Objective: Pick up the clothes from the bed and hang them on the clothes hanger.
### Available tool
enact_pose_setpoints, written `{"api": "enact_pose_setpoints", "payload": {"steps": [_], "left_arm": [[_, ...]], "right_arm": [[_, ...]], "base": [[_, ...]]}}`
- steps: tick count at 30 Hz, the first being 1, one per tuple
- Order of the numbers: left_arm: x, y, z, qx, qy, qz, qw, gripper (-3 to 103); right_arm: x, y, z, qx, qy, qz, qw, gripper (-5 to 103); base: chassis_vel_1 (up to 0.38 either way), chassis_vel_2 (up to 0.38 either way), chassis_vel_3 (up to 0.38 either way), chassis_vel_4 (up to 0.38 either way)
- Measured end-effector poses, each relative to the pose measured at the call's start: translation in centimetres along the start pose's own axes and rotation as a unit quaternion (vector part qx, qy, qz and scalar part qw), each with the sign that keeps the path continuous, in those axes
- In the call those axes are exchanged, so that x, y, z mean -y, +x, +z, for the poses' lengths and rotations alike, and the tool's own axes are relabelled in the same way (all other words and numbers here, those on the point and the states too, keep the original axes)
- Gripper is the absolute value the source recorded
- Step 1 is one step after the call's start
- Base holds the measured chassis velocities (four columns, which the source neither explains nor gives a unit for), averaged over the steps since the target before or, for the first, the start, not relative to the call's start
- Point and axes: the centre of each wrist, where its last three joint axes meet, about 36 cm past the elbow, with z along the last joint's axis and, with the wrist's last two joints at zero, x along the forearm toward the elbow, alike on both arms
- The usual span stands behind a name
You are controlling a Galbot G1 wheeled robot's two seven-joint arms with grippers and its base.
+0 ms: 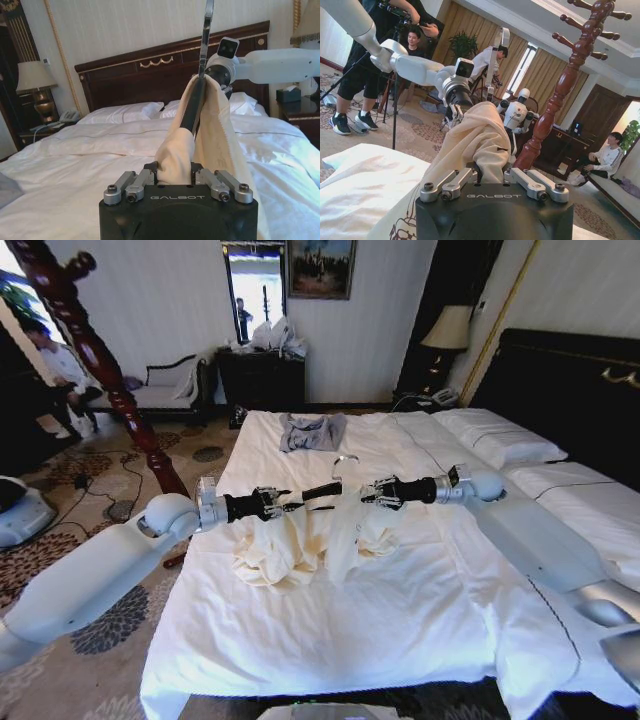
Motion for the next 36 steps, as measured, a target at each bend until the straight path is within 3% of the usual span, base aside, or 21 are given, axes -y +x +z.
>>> {"api": "enact_pose_setpoints", "payload": {"steps": [10, 12, 17, 18, 22, 24, 27, 32, 34, 36], "left_arm": [[0.2, 0.2, -0.5, 0.013, 0.009, 0.02, 0.9997, 26], [0.2, 0.2, -0.5, 0.015, 0.009, 0.023, 0.9996, 26], [-0.2, 0.8, -1.2, 0.024, 0.005, 0.016, 0.9996, 22], [-0.2, 0.8, -1.2, 0.024, 0.005, 0.016, 0.9996, 22], [-0.5, 1.4, -1.6, 0.03, 0.001, 0.007, 0.9995, 22], [-0.7, 1.6, -1.7, 0.032, -0.001, 0.002, 0.9995, 21], [-1.4, 2.9, -2.4, 0.041, -0.004, -0.02, 0.999, 20], [-2.0, 4.6, -3.4, 0.052, -0.006, -0.046, 0.9976, 20], [-2.3, 5.5, -4.3, 0.063, -0.005, -0.066, 0.9958, 20], [-2.9, 6.4, -5.5, 0.082, -0.002, -0.099, 0.9917, 20]], "right_arm": [[-0.1, 0.3, -0.2, 0.001, 0.005, 0.022, 1.0, 15], [-0.1, 0.4, -0.2, 0.003, 0.004, 0.028, 1.0, 19], [-0.3, 1.0, -0.1, 0.018, -0.007, 0.041, 0.999, 41], [-0.3, 1.0, -0.1, 0.018, -0.007, 0.041, 0.999, 41], [-0.6, 2.2, -0.1, 0.01, -0.012, 0.043, 0.999, 63], [-0.7, 2.6, -0.1, 0.008, -0.012, 0.043, 0.999, 63], [-0.8, 4.6, -0.6, 0.003, -0.009, 0.061, 0.998, 79], [-0.8, 6.3, -1.2, 0.01, -0.006, 0.09, 0.996, 90], [-1.0, 7.4, -1.7, 0.015, -0.003, 0.113, 0.993, 98], [-1.3, 8.1, -2.0, 0.02, 0.005, 0.14, 0.99, 100]], "base": [[0.0, 0.0, 0.0, 0.0], [0.0, 0.0, 0.0, 0.0], [0.0, 0.0, 0.0, 0.0], [0.0, 0.0, 0.0, 0.0], [0.0, 0.0, 0.0, 0.0], [0.0, 0.0, 0.0, 0.0], [0.0, 0.0, 0.0, 0.0], [0.0, 0.0, 0.0, 0.0], [0.0, 0.0, 0.0, 0.0], [0.0, 0.0, 0.0, 0.0]]}}
